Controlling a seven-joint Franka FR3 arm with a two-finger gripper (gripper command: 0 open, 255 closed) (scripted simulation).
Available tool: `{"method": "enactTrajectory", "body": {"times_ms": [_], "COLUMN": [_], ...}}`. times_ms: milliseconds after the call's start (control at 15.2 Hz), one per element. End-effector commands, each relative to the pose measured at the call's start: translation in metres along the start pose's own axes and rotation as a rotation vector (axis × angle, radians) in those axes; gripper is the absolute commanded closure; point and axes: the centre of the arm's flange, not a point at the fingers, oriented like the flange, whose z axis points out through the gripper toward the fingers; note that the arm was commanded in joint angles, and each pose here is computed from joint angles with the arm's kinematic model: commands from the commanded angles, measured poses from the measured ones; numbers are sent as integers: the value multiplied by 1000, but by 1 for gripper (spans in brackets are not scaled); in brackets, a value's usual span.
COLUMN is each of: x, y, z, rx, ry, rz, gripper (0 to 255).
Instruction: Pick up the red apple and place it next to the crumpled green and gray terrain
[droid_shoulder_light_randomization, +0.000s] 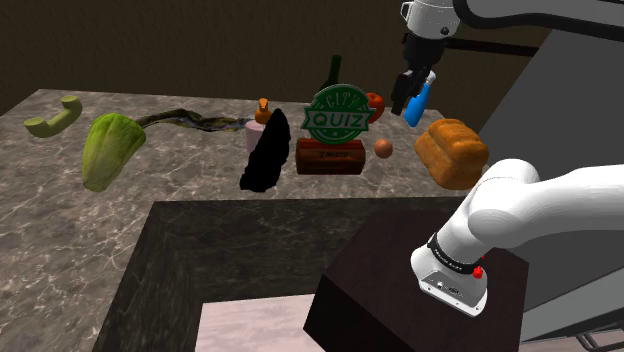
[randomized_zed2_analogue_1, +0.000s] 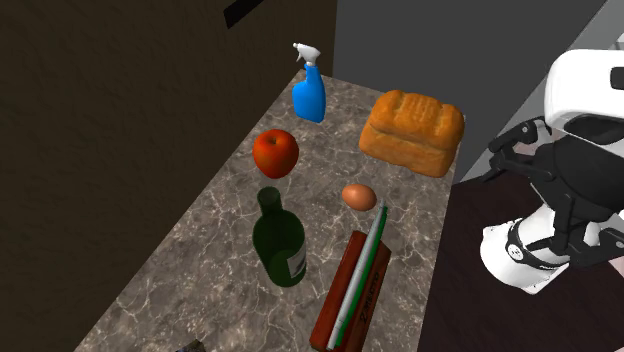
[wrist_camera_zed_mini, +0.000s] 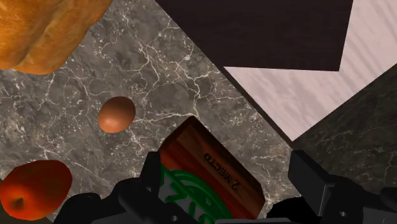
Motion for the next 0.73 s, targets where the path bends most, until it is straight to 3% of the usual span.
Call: {"method": "enactTrajectory", "body": {"times_ms": [0, 660], "x": [0, 19], "y": [0, 121], "z": [0, 58], "rx": [0, 50], "ry": [0, 133], "rz": [0, -62], "gripper": [0, 0]}}
